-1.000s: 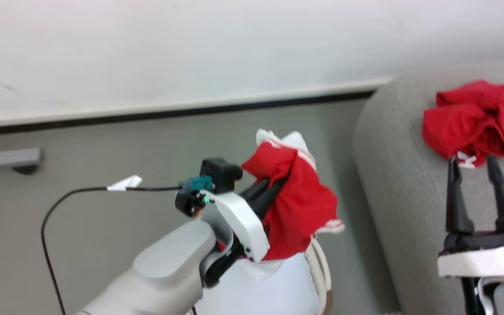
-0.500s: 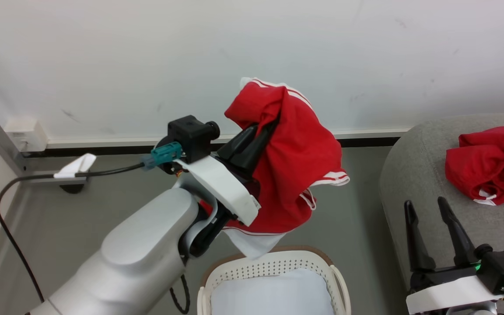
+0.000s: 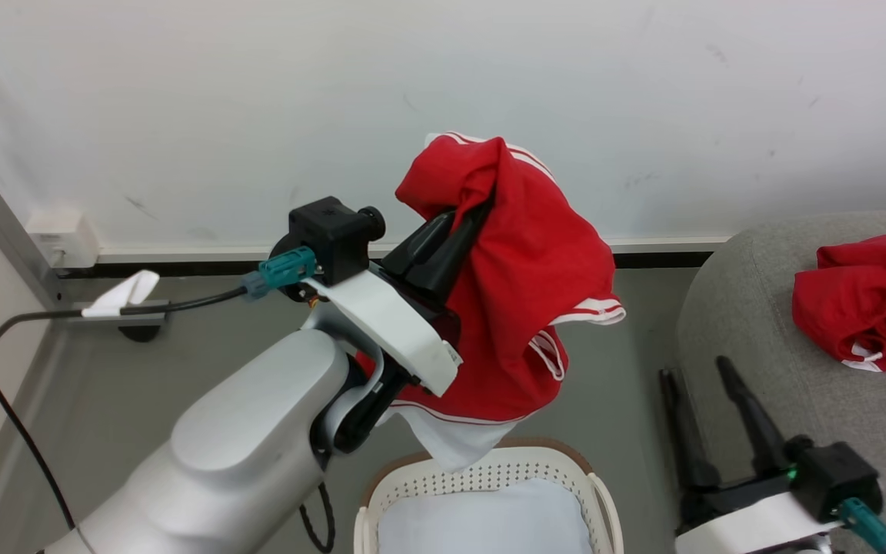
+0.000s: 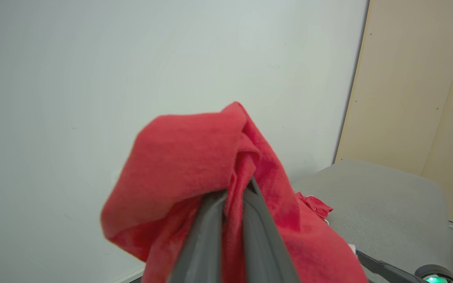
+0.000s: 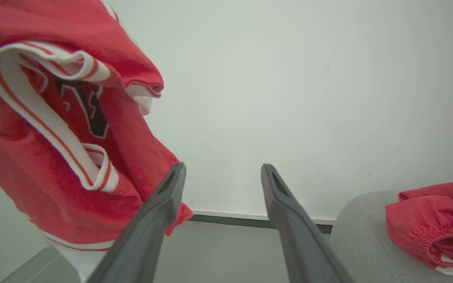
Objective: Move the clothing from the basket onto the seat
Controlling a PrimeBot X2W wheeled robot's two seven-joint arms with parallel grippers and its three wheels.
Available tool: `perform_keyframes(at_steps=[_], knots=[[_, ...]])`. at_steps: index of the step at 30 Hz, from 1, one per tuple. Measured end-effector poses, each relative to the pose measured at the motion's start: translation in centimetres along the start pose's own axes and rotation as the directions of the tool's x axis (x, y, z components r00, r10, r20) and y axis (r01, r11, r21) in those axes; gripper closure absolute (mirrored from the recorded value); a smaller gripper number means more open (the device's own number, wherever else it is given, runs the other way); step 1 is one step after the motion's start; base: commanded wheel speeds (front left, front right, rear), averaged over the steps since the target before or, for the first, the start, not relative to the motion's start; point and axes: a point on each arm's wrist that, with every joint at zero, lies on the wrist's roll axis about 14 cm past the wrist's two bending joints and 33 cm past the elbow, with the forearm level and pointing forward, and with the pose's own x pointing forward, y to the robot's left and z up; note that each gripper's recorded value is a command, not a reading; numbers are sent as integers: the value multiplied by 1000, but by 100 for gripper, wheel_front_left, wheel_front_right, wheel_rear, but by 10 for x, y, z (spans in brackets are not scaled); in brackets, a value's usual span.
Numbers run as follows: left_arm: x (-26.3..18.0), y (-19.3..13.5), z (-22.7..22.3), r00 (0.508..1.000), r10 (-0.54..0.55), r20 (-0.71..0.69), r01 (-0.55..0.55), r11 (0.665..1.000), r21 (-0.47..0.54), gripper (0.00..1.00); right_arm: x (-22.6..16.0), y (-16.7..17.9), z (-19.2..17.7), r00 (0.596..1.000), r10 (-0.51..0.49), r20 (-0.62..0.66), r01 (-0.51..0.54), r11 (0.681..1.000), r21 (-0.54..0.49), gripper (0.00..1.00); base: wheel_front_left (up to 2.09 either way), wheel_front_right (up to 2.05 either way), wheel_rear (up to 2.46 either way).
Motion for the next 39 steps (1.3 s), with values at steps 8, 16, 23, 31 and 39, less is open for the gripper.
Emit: perform_keyframes(at_steps=[8, 16, 23, 31, 39], knots=[[0, 1, -4, 1000, 0, -14, 0, 1000, 1, 100, 10, 61, -4, 972, 234, -30, -235, 971, -32, 0, 0, 0, 0], [-5, -5, -6, 1000, -5, -27, 5, 1000, -3, 100, 19, 117, -18, 900, 427, -90, -431, 902, -36, 0, 0, 0, 0], [-13, -15, -5, 999, -15, -33, 15, 1000, -9, 100, 34, 135, -38, 863, 476, -168, -488, 872, -41, 0, 0, 0, 0], [-28, -17, 1, 999, 6, -43, -5, 1000, 7, 100, 39, 160, -58, 830, 510, -226, -524, 852, 2, 0, 0, 0, 0], [-37, -6, 3, 997, 52, -49, -52, 998, 20, 100, 38, 175, -56, 818, 534, -215, -539, 841, 41, 100, 0, 0, 0]])
